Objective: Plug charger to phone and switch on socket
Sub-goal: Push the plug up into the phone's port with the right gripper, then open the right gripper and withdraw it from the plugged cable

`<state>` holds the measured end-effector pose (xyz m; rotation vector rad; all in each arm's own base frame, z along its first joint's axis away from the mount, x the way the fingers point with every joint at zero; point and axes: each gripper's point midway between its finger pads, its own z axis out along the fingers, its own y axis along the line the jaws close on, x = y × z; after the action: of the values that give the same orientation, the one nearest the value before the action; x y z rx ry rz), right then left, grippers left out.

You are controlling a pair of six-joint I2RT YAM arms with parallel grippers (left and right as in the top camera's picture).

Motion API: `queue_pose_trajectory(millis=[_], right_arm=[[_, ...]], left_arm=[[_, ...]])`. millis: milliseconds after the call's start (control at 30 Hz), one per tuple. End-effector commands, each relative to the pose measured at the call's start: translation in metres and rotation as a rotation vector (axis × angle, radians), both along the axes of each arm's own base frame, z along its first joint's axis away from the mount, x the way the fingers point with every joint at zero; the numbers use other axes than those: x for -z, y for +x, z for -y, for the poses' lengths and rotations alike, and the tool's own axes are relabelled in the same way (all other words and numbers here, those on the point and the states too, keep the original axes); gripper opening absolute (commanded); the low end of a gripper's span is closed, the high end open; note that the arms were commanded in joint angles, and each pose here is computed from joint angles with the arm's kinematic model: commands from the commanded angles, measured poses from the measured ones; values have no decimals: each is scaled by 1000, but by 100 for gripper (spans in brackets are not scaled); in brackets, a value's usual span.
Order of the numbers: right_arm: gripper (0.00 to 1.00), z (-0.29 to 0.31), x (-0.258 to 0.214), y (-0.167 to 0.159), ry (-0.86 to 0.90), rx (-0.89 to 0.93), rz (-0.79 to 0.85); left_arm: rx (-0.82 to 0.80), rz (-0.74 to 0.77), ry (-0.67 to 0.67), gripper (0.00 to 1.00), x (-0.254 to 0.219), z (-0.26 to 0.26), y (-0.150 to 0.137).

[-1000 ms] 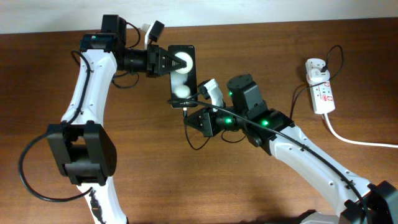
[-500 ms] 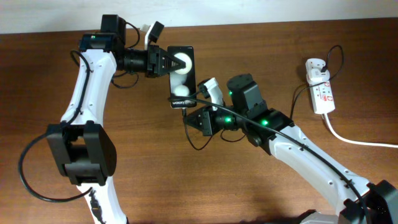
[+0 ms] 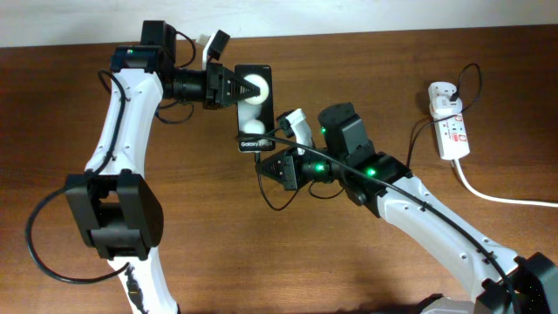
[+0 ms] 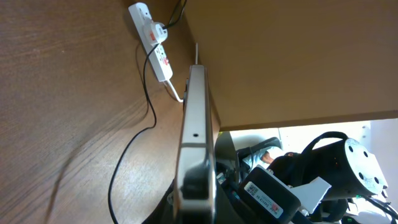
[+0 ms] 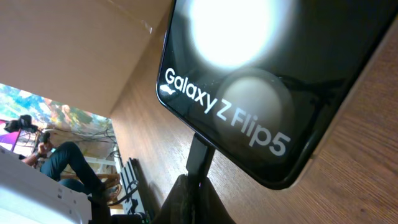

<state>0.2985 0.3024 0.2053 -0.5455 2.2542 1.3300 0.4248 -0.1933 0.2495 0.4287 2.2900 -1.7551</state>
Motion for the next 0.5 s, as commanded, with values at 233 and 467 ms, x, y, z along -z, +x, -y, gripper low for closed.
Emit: queue_pose_trajectory(millis=[233, 467], right_arm=[[4, 13, -31, 35, 21, 114, 141], [4, 13, -31, 35, 21, 114, 141]], left_arm=[[23, -29, 35, 0, 7, 9, -10], [23, -29, 35, 0, 6, 8, -10]])
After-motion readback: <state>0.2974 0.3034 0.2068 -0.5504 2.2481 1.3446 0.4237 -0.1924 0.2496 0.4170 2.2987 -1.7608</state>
